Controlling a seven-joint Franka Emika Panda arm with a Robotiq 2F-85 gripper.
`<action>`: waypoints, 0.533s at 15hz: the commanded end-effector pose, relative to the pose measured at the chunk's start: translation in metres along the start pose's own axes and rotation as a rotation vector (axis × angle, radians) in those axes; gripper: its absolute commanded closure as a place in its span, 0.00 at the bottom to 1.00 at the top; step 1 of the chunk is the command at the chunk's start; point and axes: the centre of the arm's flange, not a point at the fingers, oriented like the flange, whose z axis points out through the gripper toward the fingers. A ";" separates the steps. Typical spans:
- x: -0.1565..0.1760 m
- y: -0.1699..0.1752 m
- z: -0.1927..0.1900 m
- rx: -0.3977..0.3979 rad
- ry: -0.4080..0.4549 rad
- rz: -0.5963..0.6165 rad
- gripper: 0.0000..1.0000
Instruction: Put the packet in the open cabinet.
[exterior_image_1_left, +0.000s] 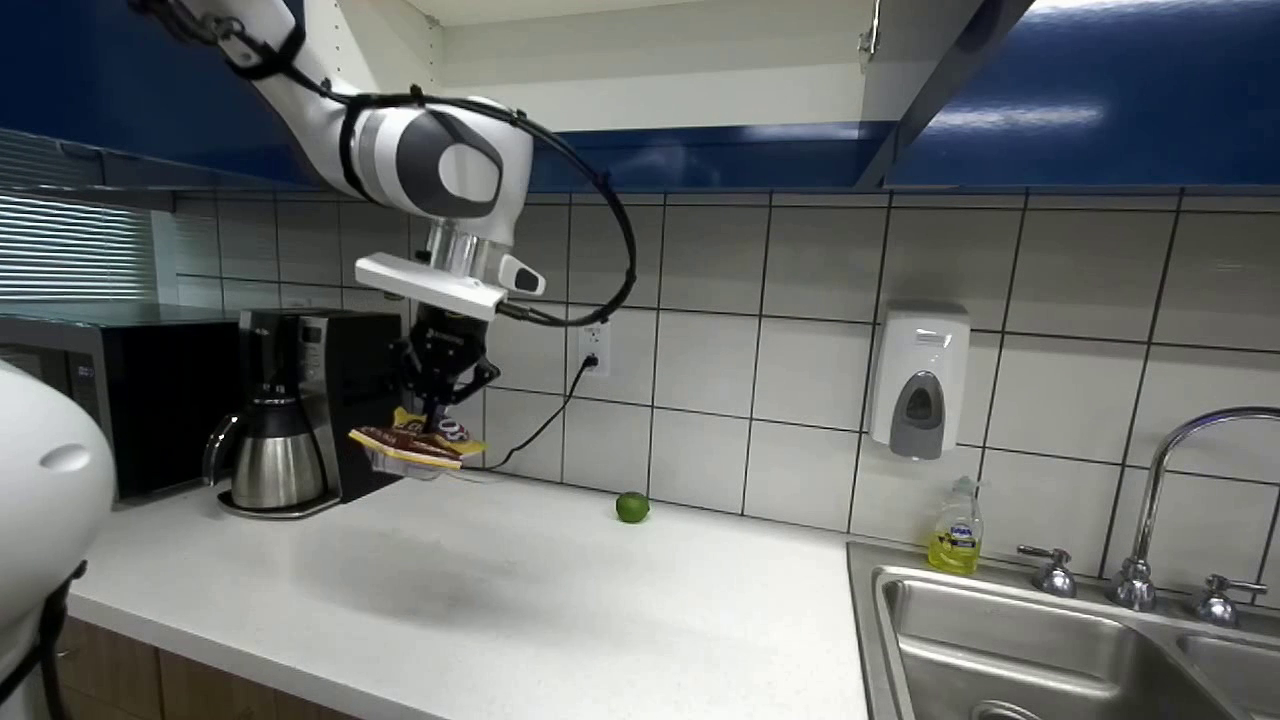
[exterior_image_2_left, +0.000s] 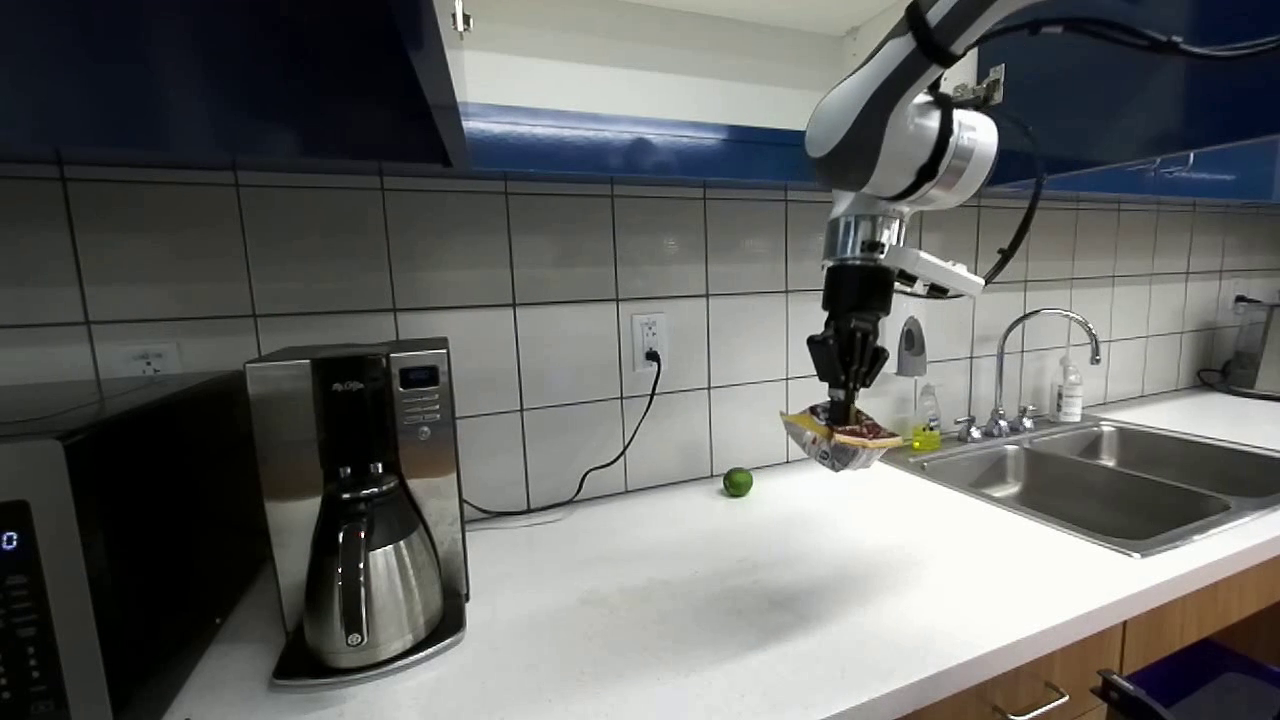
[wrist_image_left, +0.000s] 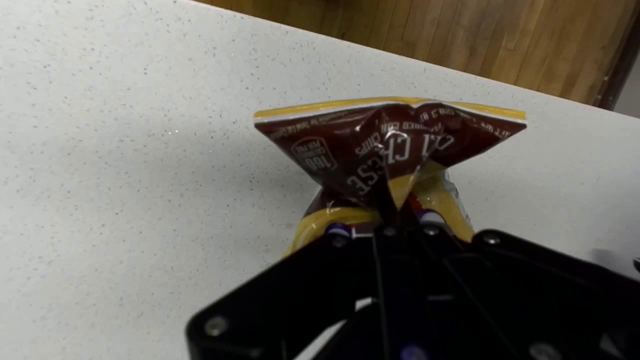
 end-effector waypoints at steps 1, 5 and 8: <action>-0.035 -0.022 -0.074 -0.019 0.084 -0.050 1.00; -0.060 -0.046 -0.141 -0.065 0.192 -0.091 1.00; -0.075 -0.059 -0.190 -0.081 0.289 -0.109 1.00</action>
